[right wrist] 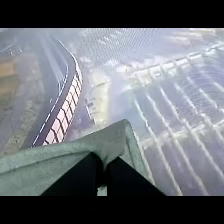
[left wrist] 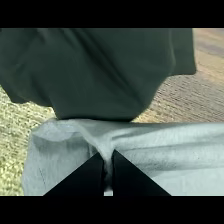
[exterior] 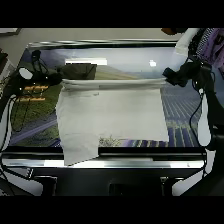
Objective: Fold the clothes and pants, and hang the long-sleeved shirts on hangers.
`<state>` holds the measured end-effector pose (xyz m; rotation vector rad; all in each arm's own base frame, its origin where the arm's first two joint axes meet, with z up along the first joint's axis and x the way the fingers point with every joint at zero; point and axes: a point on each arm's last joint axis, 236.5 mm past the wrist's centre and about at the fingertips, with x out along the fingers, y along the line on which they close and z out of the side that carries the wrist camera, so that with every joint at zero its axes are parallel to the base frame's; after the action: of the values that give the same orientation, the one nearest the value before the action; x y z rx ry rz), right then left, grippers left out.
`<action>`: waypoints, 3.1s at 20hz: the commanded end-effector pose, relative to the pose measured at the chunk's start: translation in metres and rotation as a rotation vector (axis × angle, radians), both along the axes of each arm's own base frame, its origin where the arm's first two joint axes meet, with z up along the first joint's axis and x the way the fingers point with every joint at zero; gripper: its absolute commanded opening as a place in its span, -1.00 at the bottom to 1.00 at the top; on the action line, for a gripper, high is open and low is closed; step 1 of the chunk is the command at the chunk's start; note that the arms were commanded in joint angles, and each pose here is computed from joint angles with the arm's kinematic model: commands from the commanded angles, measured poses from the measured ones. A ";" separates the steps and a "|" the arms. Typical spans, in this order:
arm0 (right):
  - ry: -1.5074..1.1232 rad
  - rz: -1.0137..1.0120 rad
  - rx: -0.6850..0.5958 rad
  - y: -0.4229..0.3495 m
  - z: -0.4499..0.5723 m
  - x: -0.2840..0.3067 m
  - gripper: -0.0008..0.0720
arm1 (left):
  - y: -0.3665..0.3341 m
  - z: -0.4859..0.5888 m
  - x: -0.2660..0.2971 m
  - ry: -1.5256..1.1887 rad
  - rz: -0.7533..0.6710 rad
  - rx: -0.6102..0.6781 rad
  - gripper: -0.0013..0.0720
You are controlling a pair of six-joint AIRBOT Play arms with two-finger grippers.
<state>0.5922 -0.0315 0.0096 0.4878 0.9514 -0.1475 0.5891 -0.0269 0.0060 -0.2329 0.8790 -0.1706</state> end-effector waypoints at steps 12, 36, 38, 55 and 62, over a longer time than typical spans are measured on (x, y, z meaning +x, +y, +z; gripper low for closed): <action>0.402 0.074 0.012 0.009 -0.055 -0.081 -0.89 | -0.009 -0.044 -0.102 0.463 -0.160 -0.074 -0.91; 0.423 0.218 0.186 -0.025 0.023 -0.204 0.34 | 0.070 -0.019 -0.282 0.628 0.290 -0.477 0.50; 0.409 0.179 0.215 -0.021 0.014 -0.235 0.34 | 0.051 -0.038 -0.319 0.596 0.369 -0.579 0.50; 0.382 0.145 0.303 0.014 -0.013 -0.276 0.34 | -0.043 -0.104 -0.380 0.659 0.223 -0.581 0.49; 0.370 0.159 0.353 0.025 -0.004 -0.276 0.34 | -0.059 -0.098 -0.395 0.701 0.110 -0.593 -0.87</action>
<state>0.3152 -0.0128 -0.0001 0.6957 1.3952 0.0572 0.2025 -0.0782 -0.0960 -0.9488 1.4667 -0.1884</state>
